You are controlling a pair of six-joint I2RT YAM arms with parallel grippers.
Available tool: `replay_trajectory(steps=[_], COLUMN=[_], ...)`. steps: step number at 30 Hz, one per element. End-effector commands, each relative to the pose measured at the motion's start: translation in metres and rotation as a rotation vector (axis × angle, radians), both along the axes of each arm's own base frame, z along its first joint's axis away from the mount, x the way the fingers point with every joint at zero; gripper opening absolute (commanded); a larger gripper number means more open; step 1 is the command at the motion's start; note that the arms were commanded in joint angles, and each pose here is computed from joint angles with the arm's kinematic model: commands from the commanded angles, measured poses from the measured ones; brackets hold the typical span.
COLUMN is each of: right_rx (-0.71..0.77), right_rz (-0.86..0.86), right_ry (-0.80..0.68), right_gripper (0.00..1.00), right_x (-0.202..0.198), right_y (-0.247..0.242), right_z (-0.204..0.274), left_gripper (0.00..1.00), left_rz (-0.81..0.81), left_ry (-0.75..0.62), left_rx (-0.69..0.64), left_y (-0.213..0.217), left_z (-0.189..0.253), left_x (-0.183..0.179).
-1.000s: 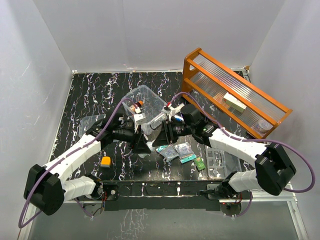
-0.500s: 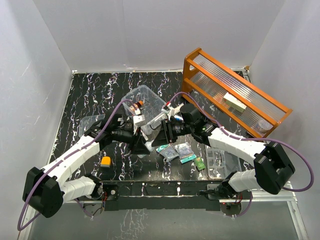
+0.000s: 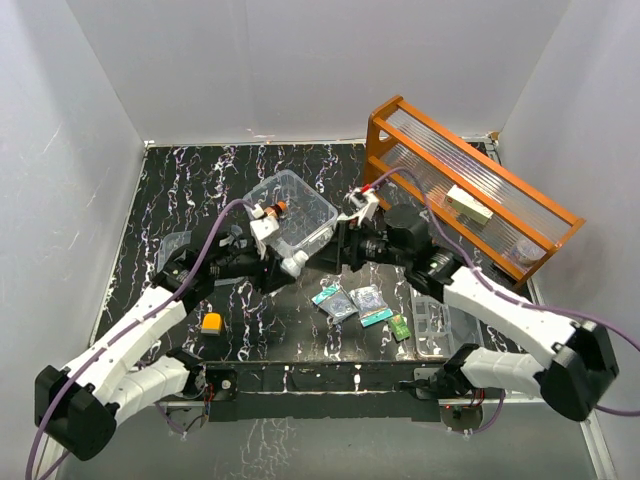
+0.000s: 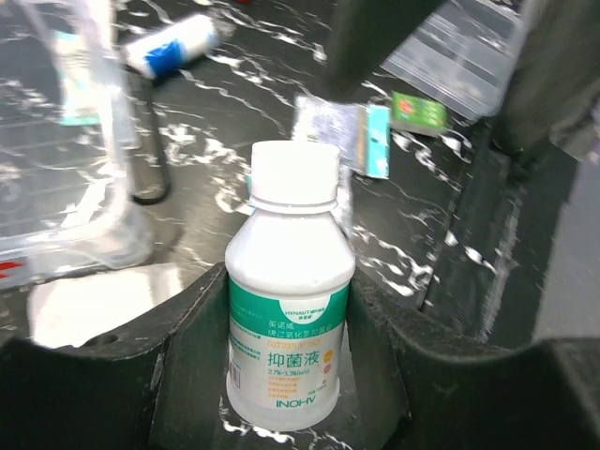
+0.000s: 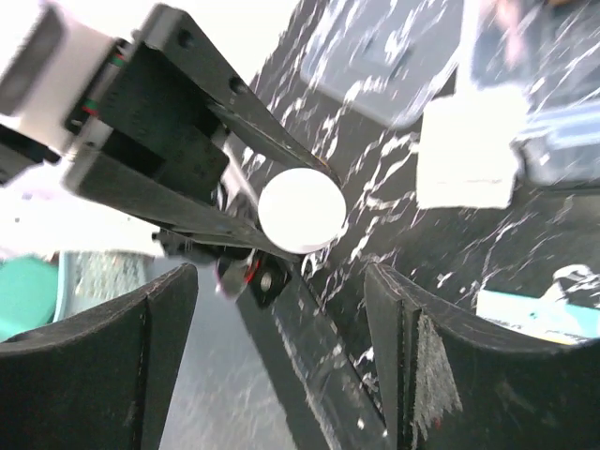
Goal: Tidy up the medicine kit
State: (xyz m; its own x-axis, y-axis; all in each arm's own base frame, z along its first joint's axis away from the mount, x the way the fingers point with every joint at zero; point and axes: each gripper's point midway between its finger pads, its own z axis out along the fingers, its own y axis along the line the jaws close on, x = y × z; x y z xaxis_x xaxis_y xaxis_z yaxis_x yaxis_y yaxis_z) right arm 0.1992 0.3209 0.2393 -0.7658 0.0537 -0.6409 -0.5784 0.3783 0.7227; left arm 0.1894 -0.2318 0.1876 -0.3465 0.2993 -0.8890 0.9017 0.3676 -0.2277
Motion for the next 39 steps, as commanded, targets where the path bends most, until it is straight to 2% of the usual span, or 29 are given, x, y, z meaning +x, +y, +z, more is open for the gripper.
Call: replay_trajectory(steps=[1, 5, 9, 12, 17, 34, 39], right_rx=[0.083, 0.096, 0.093, 0.084, 0.063, 0.019, 0.008], right_rz=[-0.319, -0.442, -0.478, -0.472, -0.467, -0.473, -0.477], right_ry=[-0.227, -0.296, -0.307, -0.292, -0.269, -0.245, -0.238], right_gripper=[0.71, 0.72, 0.73, 0.73, 0.73, 0.73, 0.72], right_x=[0.042, 0.049, 0.049, 0.049, 0.05, 0.046, 0.047], right_y=[-0.032, -0.056, -0.064, -0.062, -0.061, -0.066, -0.066], right_z=[0.074, 0.092, 0.09, 0.083, 0.072, 0.052, 0.049], left_gripper=[0.25, 0.23, 0.23, 0.23, 0.22, 0.22, 0.21], left_rz=[0.23, 0.354, 0.384, 0.389, 0.405, 0.306, 0.286], left_ry=[-0.155, -0.192, -0.2, -0.183, -0.138, -0.028, -0.023], left_rx=[-0.004, 0.04, 0.095, 0.171, 0.363, 0.54, 0.679], left_y=[0.007, 0.01, 0.001, -0.003, 0.001, -0.002, 0.017], left_z=[0.044, 0.061, 0.07, 0.058, 0.006, -0.072, -0.088], left_x=[0.056, 0.097, 0.131, 0.154, 0.187, 0.232, 0.232])
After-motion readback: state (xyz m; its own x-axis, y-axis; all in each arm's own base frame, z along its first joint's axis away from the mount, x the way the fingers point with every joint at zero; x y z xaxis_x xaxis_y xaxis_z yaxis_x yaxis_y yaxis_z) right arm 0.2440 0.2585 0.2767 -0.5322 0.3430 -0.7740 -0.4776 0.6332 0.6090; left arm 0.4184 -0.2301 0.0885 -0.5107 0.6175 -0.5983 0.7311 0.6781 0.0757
